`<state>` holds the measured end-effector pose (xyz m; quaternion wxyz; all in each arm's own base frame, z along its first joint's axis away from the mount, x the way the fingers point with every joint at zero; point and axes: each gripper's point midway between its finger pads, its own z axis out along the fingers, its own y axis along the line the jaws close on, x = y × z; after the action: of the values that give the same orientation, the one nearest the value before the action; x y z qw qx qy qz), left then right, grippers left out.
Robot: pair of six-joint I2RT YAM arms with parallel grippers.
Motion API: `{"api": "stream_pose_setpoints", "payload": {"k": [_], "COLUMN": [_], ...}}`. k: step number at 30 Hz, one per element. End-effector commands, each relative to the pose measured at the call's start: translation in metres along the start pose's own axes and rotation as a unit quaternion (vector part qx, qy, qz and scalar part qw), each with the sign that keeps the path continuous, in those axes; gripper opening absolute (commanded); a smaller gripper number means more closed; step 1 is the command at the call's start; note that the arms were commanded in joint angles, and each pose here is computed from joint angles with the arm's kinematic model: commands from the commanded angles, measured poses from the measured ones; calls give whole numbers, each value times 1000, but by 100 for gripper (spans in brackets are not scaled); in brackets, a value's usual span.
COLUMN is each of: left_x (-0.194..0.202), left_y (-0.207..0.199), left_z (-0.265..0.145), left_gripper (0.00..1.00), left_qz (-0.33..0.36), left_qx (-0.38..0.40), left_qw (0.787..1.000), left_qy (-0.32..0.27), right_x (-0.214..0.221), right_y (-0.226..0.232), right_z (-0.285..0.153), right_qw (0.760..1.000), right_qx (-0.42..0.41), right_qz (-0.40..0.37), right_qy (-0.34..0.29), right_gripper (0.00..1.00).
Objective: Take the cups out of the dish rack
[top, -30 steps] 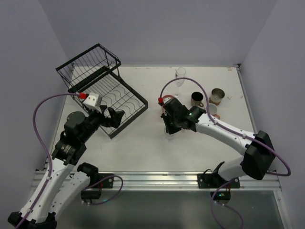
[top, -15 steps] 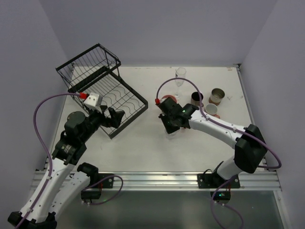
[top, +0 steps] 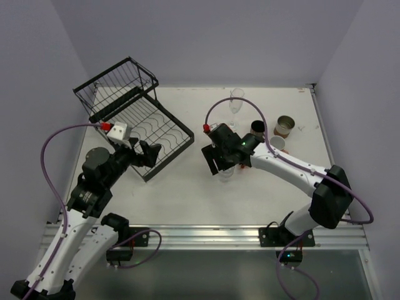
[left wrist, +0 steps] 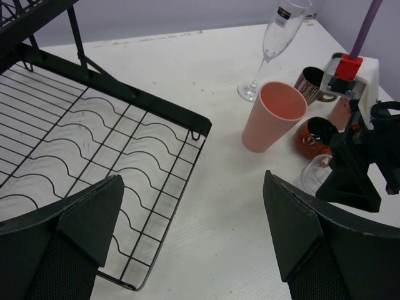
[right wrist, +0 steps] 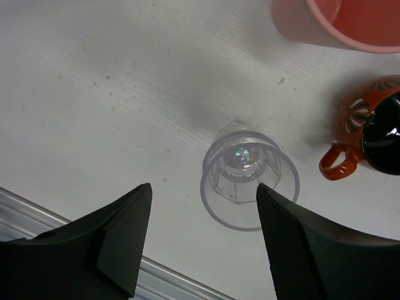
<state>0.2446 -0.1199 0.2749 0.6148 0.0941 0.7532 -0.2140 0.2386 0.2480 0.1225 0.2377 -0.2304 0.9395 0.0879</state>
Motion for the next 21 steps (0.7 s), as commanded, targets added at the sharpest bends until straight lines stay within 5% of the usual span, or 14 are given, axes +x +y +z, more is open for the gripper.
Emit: {"api": "stream_pose_setpoints", "payload": {"k": [1,6,11,13,18,21], "left_x": [-18,-53,-98,-116,-134,-125], "left_y": [6,0,-9,-6,10,17], "left_z": [-3,-13,-33,-43,-62,-62], "left_gripper": [100,100,100,100,100,100], "left_qz": [10,1,5,-2,-13,-29], "left_qx": [-19,-19,-12,-30,-84,-101], "left_qw": [999,997,992,988,980,979], "left_qy": [-36,-76,-129,-154,-179,-176], "right_x": [-37,-69,-69,-53,3,16], "right_y": [12,8,-35,-64,-118,-129], "right_z": [-48,-137,-235,-292,-343,-333], "right_qw": [996,962,871,811,721,711], "right_qx": [-38,-86,-81,-73,-48,-38], "right_qz": [10,41,106,142,214,240], "right_qy": [-84,-257,-473,-563,-657,-659], "right_gripper": [71,99,99,99,99,99]}}
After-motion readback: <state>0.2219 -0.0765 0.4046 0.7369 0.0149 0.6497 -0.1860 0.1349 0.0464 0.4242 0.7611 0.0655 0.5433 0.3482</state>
